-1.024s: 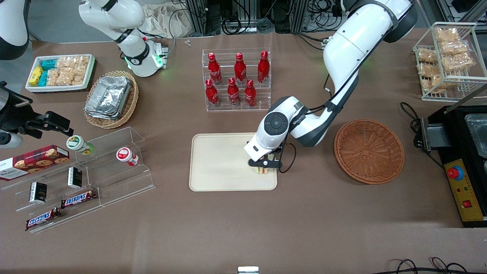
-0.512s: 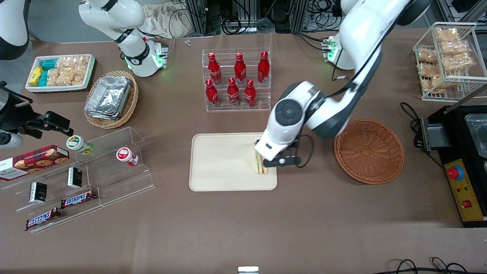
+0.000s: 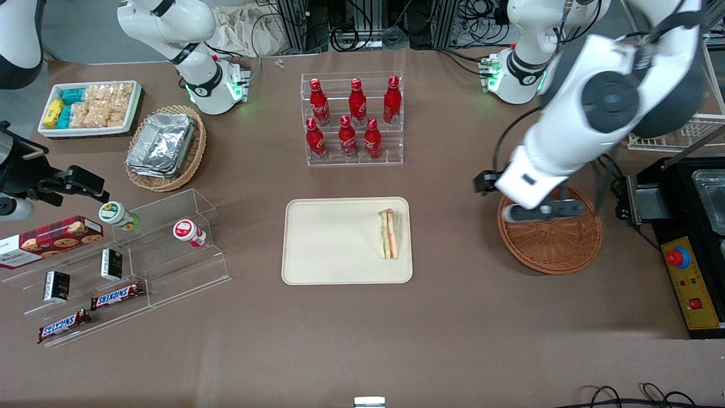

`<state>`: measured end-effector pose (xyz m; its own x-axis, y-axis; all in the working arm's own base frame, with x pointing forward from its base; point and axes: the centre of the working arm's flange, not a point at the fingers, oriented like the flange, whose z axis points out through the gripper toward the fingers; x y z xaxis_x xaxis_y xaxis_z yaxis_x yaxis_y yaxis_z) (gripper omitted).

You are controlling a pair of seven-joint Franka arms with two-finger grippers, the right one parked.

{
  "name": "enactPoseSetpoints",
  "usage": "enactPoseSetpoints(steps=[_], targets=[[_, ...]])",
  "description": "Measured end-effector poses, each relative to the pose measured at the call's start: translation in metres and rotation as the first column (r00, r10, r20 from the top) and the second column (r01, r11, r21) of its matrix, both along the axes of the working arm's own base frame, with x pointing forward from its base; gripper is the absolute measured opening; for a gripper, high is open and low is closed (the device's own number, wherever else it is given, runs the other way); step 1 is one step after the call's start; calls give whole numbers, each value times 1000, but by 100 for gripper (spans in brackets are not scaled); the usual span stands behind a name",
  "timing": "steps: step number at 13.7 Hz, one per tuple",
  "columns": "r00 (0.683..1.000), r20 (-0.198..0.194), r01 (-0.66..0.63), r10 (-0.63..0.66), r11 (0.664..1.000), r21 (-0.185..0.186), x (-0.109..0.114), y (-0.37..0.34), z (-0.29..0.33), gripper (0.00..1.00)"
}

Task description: Place sandwich from basket to tray

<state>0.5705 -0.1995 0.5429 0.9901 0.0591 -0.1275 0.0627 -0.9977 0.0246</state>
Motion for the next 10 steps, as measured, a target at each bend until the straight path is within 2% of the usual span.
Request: enactPoseSetpoints(steps=[2, 4, 8, 10], targets=[[998, -42, 37, -38, 999, -12, -3, 53, 17, 100], [995, -72, 70, -70, 998, -9, -11, 110, 35, 100], [995, -51, 81, -82, 996, -26, -34, 222, 70, 100], [997, -38, 71, -72, 997, -32, -44, 245, 77, 100]])
